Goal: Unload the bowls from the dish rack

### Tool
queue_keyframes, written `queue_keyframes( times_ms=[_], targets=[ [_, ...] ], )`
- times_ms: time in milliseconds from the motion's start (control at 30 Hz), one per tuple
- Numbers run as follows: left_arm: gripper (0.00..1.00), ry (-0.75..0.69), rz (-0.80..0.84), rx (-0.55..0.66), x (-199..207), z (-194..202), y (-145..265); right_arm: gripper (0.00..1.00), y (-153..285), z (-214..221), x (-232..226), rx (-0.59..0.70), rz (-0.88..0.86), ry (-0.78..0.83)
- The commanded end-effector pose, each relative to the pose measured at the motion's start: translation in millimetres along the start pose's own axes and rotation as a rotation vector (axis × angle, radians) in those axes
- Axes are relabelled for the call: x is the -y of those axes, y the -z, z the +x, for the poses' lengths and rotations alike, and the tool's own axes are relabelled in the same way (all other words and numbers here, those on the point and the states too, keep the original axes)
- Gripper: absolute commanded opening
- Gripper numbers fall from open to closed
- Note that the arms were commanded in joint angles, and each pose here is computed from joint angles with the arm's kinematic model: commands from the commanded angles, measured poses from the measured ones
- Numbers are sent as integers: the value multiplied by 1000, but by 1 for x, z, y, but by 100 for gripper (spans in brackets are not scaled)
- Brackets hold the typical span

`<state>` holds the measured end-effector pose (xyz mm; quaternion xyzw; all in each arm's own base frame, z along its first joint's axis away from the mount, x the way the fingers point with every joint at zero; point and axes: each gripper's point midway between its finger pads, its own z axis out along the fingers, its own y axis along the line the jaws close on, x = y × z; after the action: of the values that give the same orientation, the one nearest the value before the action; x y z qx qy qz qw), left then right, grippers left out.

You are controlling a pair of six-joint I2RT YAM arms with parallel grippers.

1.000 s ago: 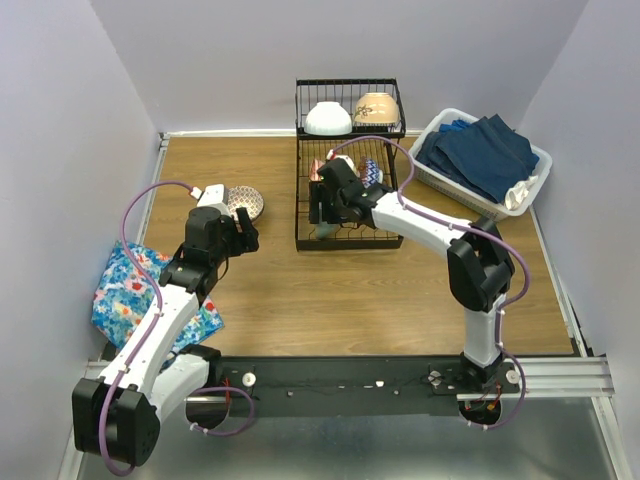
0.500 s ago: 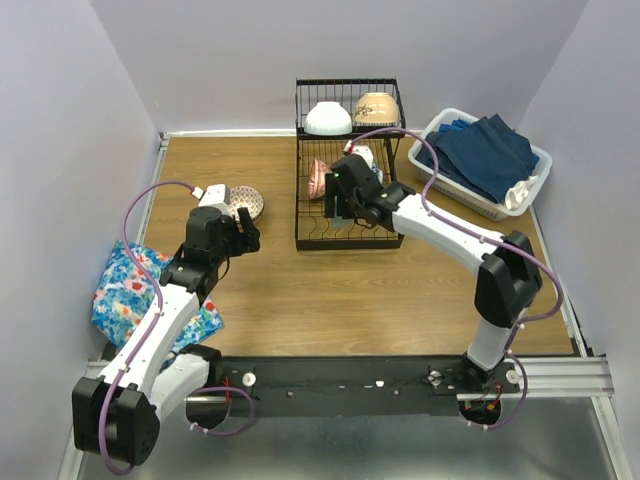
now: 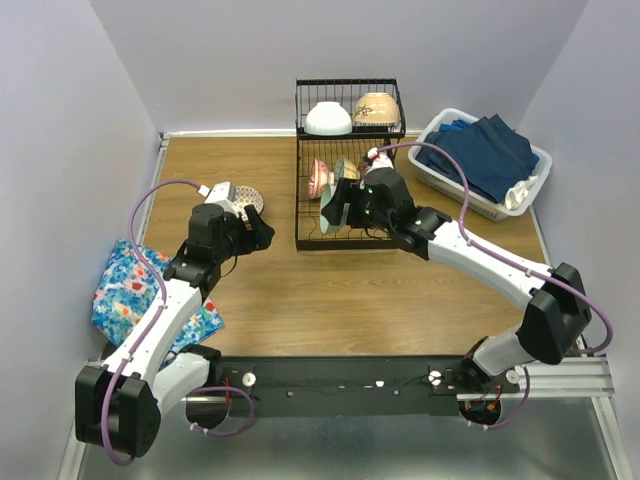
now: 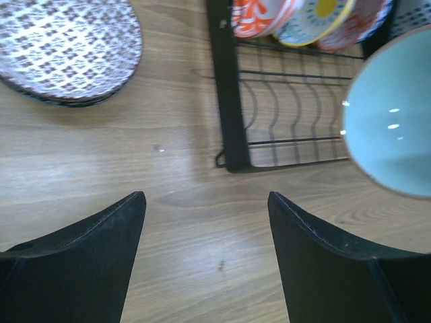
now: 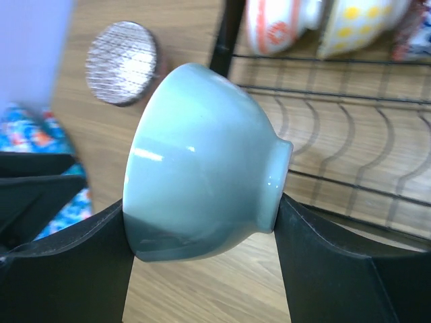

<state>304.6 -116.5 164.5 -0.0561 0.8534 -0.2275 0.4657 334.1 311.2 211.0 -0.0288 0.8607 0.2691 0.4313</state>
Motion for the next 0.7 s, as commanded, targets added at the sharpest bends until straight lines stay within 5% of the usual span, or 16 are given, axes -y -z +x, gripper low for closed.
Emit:
queue_keyframes(
  times_ms=[0,667],
  targets=[
    [82,134,191,45,46,-22,2,22,26,-35,-55,138,-276,-93],
    [77,289,321,-45,86,-1,-19,22,53,-19,-98,136,-625,-174]
  ],
)
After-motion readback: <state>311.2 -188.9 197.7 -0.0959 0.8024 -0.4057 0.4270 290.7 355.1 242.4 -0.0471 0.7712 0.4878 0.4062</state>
